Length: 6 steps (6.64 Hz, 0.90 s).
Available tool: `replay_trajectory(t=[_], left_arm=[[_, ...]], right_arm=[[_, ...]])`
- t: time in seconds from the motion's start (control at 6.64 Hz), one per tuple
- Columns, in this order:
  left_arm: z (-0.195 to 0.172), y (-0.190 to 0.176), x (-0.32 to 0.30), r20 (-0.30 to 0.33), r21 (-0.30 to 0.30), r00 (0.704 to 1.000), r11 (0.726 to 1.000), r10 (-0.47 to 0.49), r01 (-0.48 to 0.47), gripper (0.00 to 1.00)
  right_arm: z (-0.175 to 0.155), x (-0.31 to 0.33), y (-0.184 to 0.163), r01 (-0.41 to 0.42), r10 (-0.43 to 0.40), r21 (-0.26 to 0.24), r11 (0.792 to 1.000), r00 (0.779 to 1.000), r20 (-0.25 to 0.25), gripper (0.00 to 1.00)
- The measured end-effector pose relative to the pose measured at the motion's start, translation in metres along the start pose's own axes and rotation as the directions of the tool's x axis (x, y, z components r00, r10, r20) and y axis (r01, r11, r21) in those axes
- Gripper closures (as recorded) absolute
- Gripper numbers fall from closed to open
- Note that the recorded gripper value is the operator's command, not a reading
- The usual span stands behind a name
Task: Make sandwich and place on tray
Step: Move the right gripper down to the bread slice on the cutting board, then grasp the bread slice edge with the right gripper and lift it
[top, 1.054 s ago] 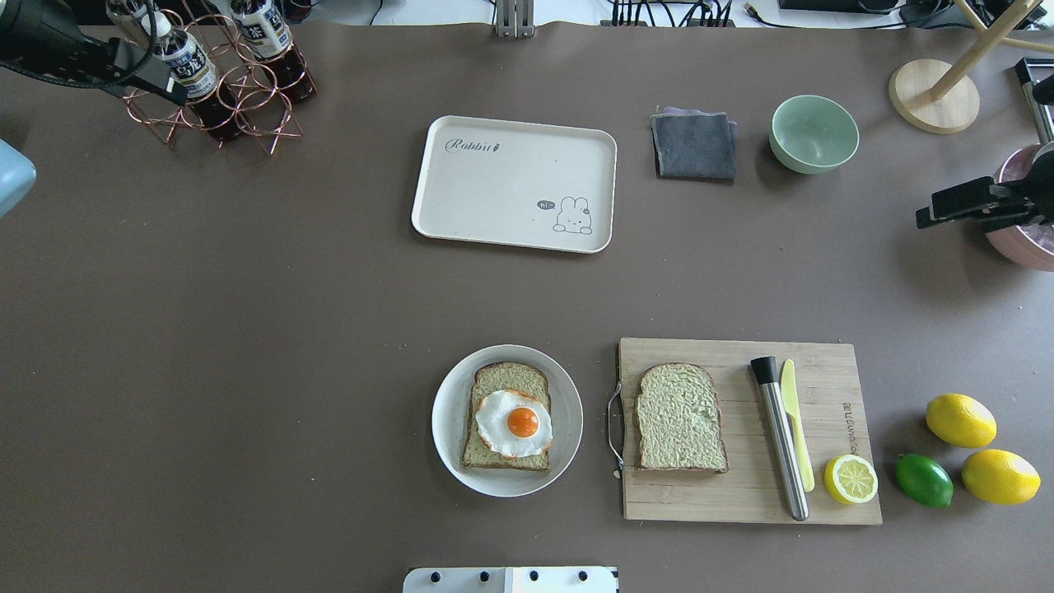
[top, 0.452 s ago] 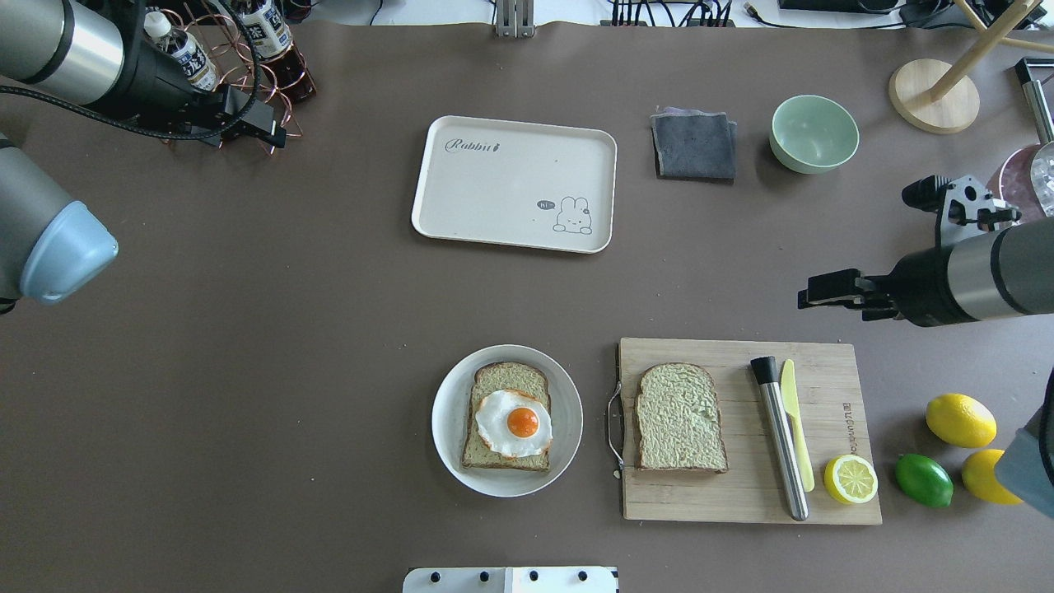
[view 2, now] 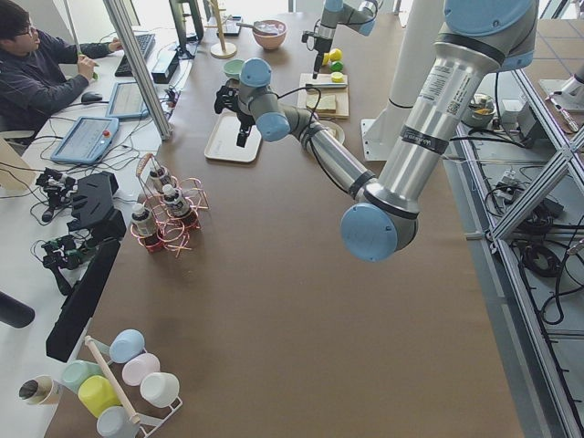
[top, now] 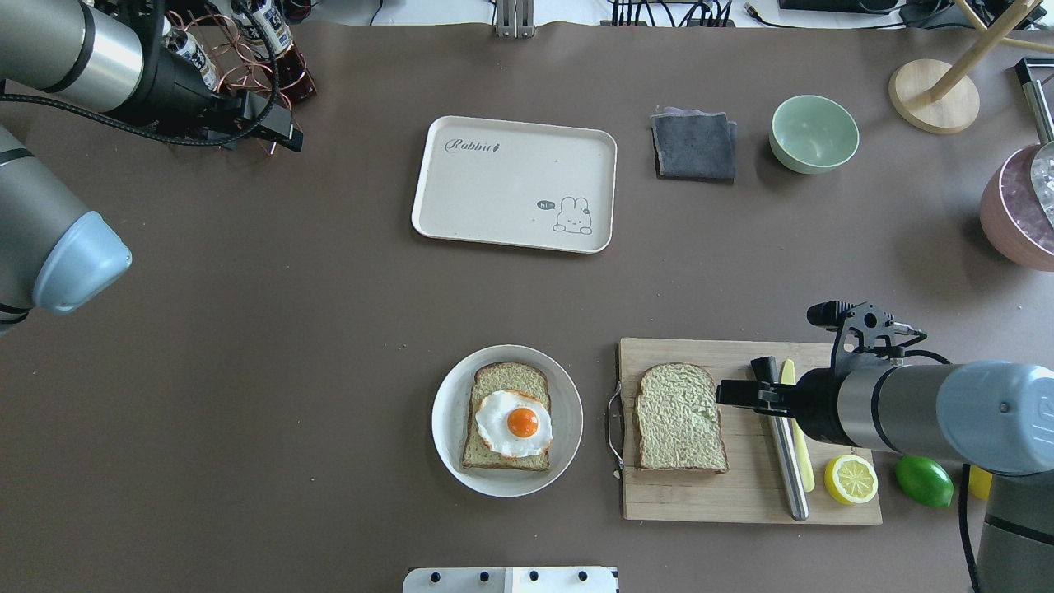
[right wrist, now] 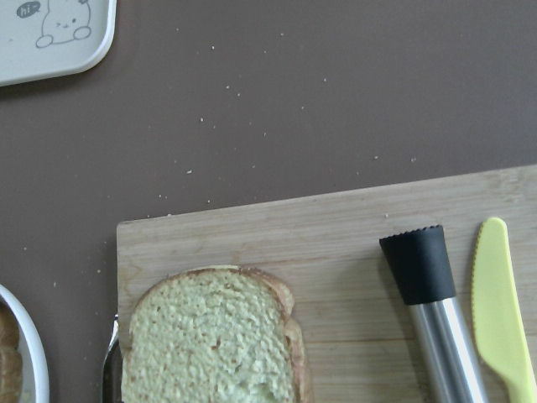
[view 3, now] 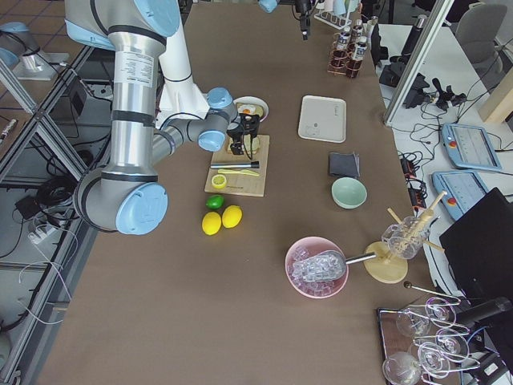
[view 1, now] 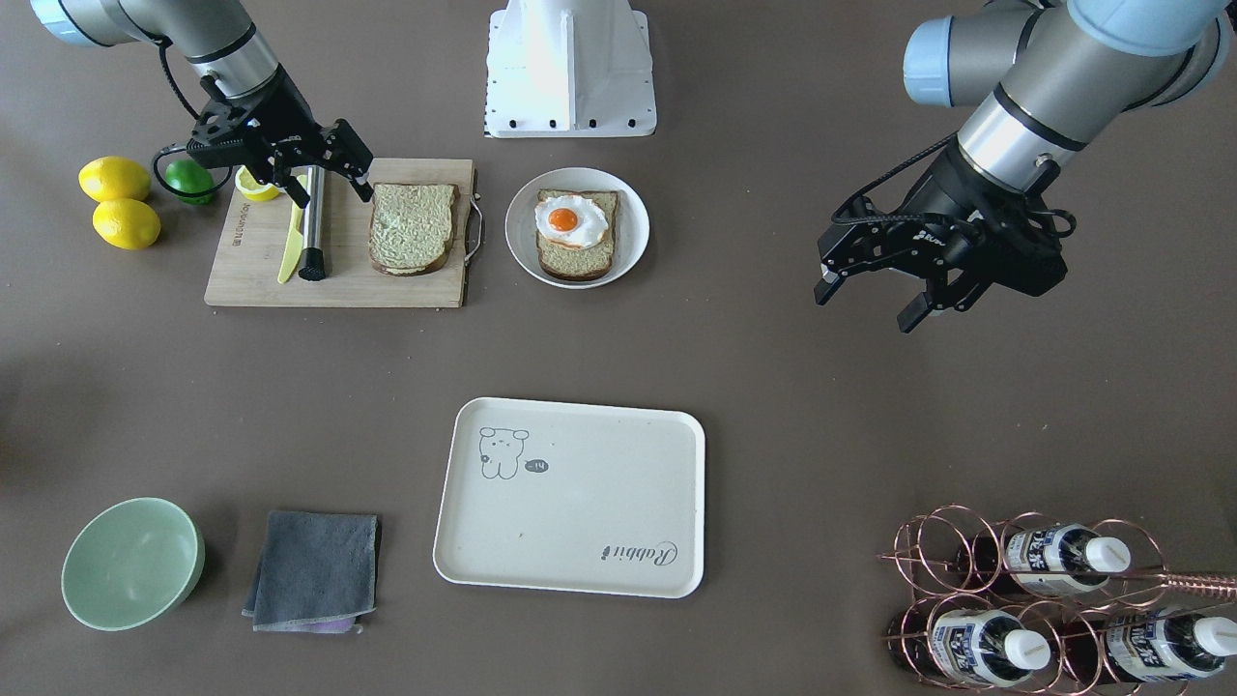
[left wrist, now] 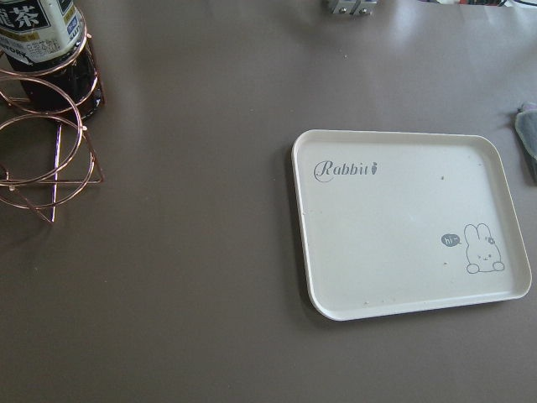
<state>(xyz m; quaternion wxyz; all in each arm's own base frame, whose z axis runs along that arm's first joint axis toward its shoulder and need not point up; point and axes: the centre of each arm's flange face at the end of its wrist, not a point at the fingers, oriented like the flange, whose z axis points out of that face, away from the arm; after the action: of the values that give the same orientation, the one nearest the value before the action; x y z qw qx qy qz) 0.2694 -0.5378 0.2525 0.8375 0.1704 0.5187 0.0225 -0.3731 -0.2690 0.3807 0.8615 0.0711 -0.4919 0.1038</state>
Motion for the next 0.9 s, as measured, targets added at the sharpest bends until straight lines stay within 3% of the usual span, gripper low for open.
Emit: replay_trajectory(t=[0.15, 0.3, 0.6, 0.9], left_arm=[[0.0, -0.001, 0.001, 0.002, 0.005, 1.0, 1.0, 0.002, -0.002, 0.0], [-0.001, -0.002, 0.002, 0.005, 0.013, 1.0, 1.0, 0.004, -0.004, 0.0], [0.0, -0.002, 0.004, 0.006, 0.017, 1.0, 1.0, 0.006, -0.006, 0.0], [0.002, -0.001, 0.007, 0.004, 0.013, 1.0, 1.0, 0.01, -0.01, 0.0]], right_arm=[[0.008, -0.003, 0.019, 0.019, -0.019, 0.002, 1.0, 1.0, -0.007, 0.3], [0.017, -0.002, 0.029, 0.031, -0.031, 0.002, 1.0, 0.999, -0.02, 0.32], [0.035, 0.007, 0.036, 0.04, -0.039, 0.003, 0.999, 0.998, -0.049, 0.31], [0.039, 0.007, 0.041, 0.029, -0.029, 0.006, 1.0, 0.998, -0.047, 0.32]])
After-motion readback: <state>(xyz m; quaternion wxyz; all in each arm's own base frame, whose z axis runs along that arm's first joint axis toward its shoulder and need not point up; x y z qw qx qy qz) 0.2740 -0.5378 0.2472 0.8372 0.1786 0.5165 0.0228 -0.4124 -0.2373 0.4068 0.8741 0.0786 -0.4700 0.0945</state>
